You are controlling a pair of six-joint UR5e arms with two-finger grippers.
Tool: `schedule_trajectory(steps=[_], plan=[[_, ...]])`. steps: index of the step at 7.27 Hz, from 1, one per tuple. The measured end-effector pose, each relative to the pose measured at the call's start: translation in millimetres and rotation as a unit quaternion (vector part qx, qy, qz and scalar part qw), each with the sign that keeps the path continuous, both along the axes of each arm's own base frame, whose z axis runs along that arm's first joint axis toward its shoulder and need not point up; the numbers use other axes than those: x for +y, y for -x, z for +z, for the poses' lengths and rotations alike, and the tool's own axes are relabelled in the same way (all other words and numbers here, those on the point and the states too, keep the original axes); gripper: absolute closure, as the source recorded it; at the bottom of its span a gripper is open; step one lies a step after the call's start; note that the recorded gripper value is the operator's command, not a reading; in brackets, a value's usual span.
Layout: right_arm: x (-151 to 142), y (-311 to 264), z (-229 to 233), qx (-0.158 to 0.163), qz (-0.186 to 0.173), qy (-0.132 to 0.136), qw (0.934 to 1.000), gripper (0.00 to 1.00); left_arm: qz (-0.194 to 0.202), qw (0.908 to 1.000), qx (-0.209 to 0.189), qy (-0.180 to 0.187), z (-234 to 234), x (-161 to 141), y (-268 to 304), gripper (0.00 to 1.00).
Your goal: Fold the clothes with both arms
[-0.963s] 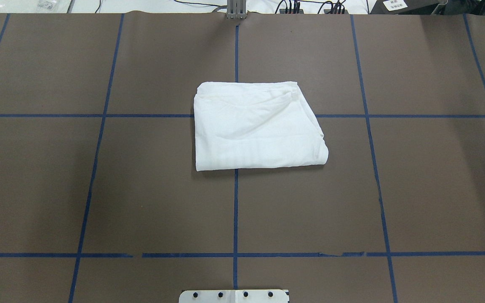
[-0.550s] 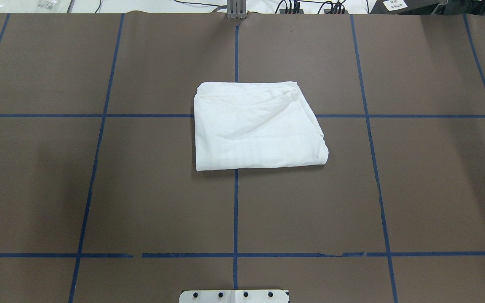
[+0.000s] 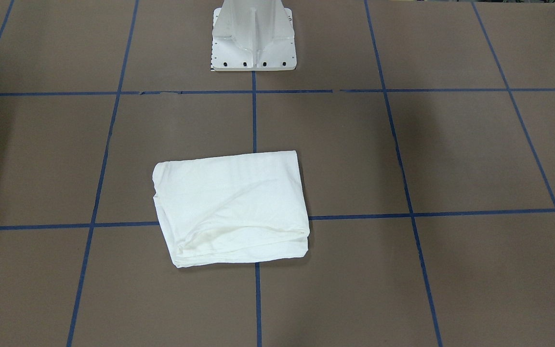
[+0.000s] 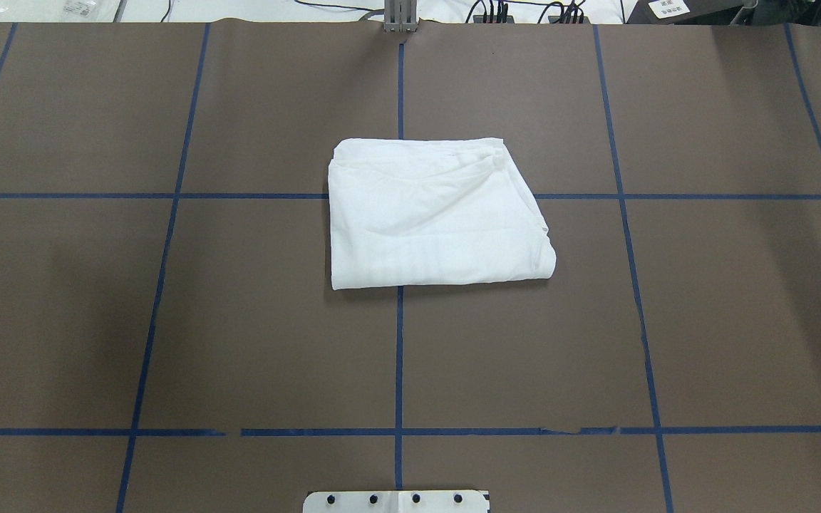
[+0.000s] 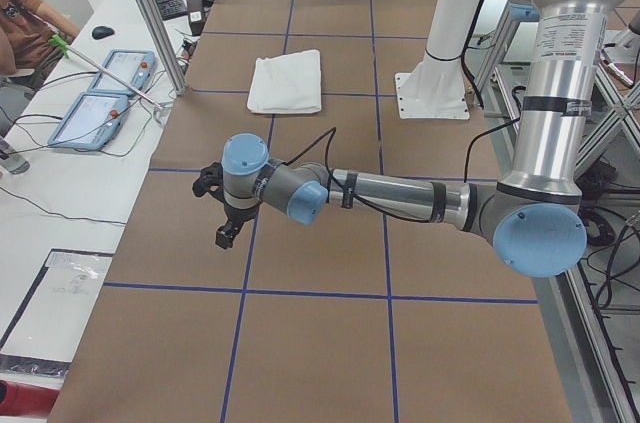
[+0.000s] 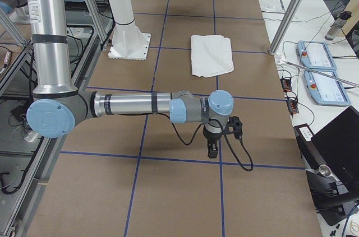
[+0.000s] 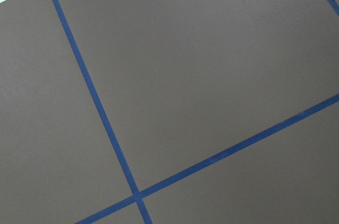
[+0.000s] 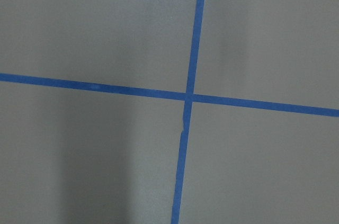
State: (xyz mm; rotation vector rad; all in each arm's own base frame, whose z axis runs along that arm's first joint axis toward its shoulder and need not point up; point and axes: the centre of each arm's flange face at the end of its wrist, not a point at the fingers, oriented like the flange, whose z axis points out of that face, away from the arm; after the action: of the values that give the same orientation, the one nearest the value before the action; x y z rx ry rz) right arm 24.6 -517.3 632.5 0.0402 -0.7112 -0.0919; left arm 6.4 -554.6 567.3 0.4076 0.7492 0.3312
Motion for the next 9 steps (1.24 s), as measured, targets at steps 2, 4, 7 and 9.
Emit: schedule_trajectory(steps=[2,4,7,9], plan=[[1,-2,-5,0.002,0.003,-0.006,1.0000,0.00,0.000,1.0000,0.006,0.007,2,-1,0,0.00],[-4,-2,-21,0.001,0.008,-0.002,1.0000,0.00,0.001,0.9990,0.037,0.025,7,2,11,0.00],[-7,-1,-31,-0.003,0.008,0.023,0.9997,0.00,-0.010,0.9970,0.053,0.055,26,12,28,0.00],[-5,0,-30,-0.006,0.008,0.026,0.9996,0.00,-0.020,0.9965,0.053,0.062,30,31,32,0.00]])
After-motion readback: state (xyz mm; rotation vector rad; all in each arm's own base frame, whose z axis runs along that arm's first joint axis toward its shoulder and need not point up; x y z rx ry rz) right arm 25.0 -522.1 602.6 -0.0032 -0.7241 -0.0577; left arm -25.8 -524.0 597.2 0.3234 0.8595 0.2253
